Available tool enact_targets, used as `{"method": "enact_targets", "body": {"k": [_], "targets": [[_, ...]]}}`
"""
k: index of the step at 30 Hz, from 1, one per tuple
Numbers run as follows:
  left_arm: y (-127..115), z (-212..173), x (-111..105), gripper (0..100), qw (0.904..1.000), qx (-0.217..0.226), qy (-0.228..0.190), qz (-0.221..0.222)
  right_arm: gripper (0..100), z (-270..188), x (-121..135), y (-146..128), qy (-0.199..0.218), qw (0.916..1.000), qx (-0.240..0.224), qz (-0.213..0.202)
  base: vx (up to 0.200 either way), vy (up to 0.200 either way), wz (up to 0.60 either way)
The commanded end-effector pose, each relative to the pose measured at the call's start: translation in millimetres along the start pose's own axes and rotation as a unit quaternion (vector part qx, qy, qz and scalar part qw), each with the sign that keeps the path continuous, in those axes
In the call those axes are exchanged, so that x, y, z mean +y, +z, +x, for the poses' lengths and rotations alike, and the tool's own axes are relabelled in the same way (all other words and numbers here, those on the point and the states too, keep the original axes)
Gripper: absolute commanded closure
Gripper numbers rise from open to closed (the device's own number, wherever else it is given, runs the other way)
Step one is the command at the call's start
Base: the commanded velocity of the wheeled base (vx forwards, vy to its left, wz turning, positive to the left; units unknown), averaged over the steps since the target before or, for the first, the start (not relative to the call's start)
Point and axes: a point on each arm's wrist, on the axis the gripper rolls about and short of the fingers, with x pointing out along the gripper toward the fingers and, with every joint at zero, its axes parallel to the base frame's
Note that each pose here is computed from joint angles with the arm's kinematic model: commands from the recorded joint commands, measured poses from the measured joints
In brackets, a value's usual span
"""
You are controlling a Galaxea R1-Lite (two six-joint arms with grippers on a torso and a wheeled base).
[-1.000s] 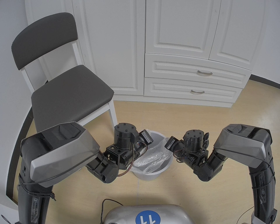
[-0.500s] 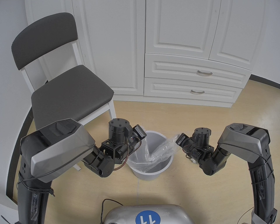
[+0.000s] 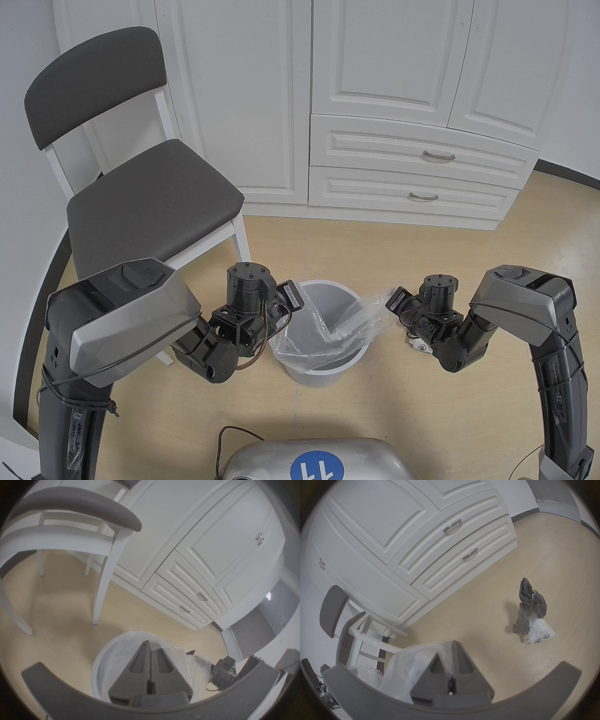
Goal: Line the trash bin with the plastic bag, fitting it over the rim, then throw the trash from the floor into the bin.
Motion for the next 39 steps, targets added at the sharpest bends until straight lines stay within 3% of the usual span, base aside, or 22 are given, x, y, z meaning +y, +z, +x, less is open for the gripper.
{"method": "enact_targets", "body": {"k": [1, 9, 11, 14, 17, 22, 26, 28, 33, 34, 36, 37, 39], "targets": [[9, -6, 7, 100, 0.9998, -0.003, 0.011, 0.019, 100, 1, -4, 2, -0.005, 1.0, -0.001, -0.007, 0.0, 0.0, 0.0], [30, -15, 25, 100, 0.9949, 0.018, 0.058, 0.08, 100, -3, -13, 10, -0.016, 0.9991, -0.003, -0.039, 0.0, 0.0, 0.0], [33, -17, 27, 100, 0.9942, 0.023, 0.065, 0.083, 100, -4, -16, 11, -0.022, 0.9981, -0.001, -0.058, 0.0, 0.0, 0.0], [38, -19, 29, 100, 0.9937, 0.022, 0.069, 0.085, 100, -13, -24, 14, -0.036, 0.9916, 0.007, -0.124, 0.0, 0.0, 0.0], [39, -21, 31, 100, 0.9928, 0.024, 0.072, 0.093, 100, -19, -27, 15, -0.041, 0.9875, 0.012, -0.152, 0.0, 0.0, 0.0], [39, -27, 34, 100, 0.9899, 0.03, 0.077, 0.115, 100, -34, -30, 16, -0.041, 0.9764, 0.028, -0.21, 0.0, 0.0, 0.0], [39, -35, 34, 100, 0.9875, 0.039, 0.075, 0.133, 100, -51, -23, 13, -0.017, 0.9683, 0.023, -0.248, 0.0, 0.0, 0.0], [38, -40, 34, 100, 0.9854, 0.044, 0.075, 0.147, 100, -68, -10, 5, 0.004, 0.9576, 0.033, -0.286, 0.0, 0.0, 0.0], [33, -44, 38, 100, 0.9804, 0.058, 0.08, 0.17, 100, -91, 2, -2, 0.018, 0.9406, 0.058, -0.334, 0.0, 0.0, 0.0], [33, -44, 38, 100, 0.9803, 0.058, 0.08, 0.171, 100, -92, 2, -2, 0.018, 0.94, 0.058, -0.336, 0.0, 0.0, 0.0], [31, -47, 40, 100, 0.978, 0.066, 0.081, 0.18, 100, -100, -1, -3, 0.016, 0.9298, 0.071, -0.361, 0.0, 0.0, 0.0], [31, -47, 40, 100, 0.978, 0.066, 0.081, 0.18, 100, -100, -1, -3, 0.016, 0.9298, 0.071, -0.361, 0.0, 0.0, 0.0], [28, -49, 41, 100, 0.9768, 0.074, 0.079, 0.185, 100, -106, -5, -5, 0.015, 0.9195, 0.084, -0.384, 0.0, 0.0, 0.0]]}}
